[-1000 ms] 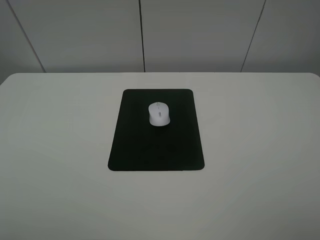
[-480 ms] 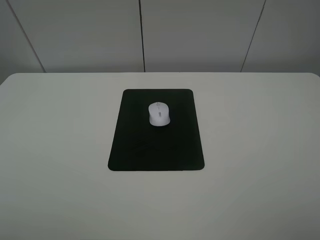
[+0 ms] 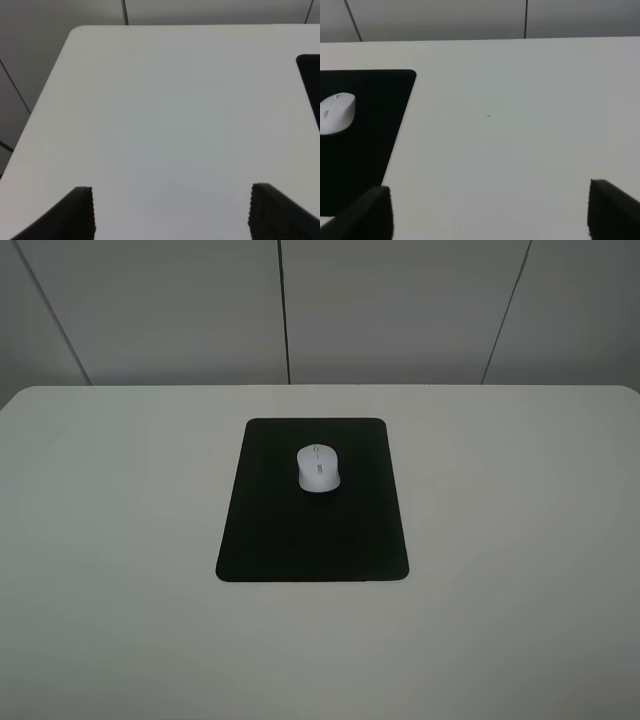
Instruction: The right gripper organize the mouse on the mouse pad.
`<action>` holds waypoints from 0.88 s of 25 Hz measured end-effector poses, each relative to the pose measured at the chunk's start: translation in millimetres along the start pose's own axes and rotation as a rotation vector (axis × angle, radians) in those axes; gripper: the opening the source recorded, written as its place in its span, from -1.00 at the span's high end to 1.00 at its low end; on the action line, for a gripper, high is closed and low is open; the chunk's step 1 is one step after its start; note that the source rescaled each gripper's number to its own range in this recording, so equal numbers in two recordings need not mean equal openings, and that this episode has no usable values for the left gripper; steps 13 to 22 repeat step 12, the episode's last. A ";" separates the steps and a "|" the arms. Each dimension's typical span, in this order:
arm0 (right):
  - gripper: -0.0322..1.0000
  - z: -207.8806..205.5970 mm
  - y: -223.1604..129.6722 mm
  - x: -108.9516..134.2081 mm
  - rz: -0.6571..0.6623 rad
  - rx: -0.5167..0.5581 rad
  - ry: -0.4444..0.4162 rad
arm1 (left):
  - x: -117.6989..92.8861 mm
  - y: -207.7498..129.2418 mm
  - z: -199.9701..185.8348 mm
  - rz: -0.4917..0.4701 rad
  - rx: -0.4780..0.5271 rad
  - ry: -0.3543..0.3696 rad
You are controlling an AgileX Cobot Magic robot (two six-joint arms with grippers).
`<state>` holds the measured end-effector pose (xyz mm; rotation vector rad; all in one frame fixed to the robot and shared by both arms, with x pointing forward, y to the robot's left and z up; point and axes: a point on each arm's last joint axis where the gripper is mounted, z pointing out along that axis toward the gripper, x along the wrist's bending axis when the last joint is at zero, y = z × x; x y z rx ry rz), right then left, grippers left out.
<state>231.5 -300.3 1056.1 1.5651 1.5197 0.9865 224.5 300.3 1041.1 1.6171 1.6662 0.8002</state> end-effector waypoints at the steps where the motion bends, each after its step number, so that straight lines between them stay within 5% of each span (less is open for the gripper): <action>1: -0.54 0.0 0.0 0.0 0.000 0.000 0.000 | 0.0 0.0 0.0 0.000 0.000 0.000; 22: -0.54 0.0 0.0 0.0 0.000 0.000 0.000 | 0.0 0.0 0.0 0.000 0.000 0.000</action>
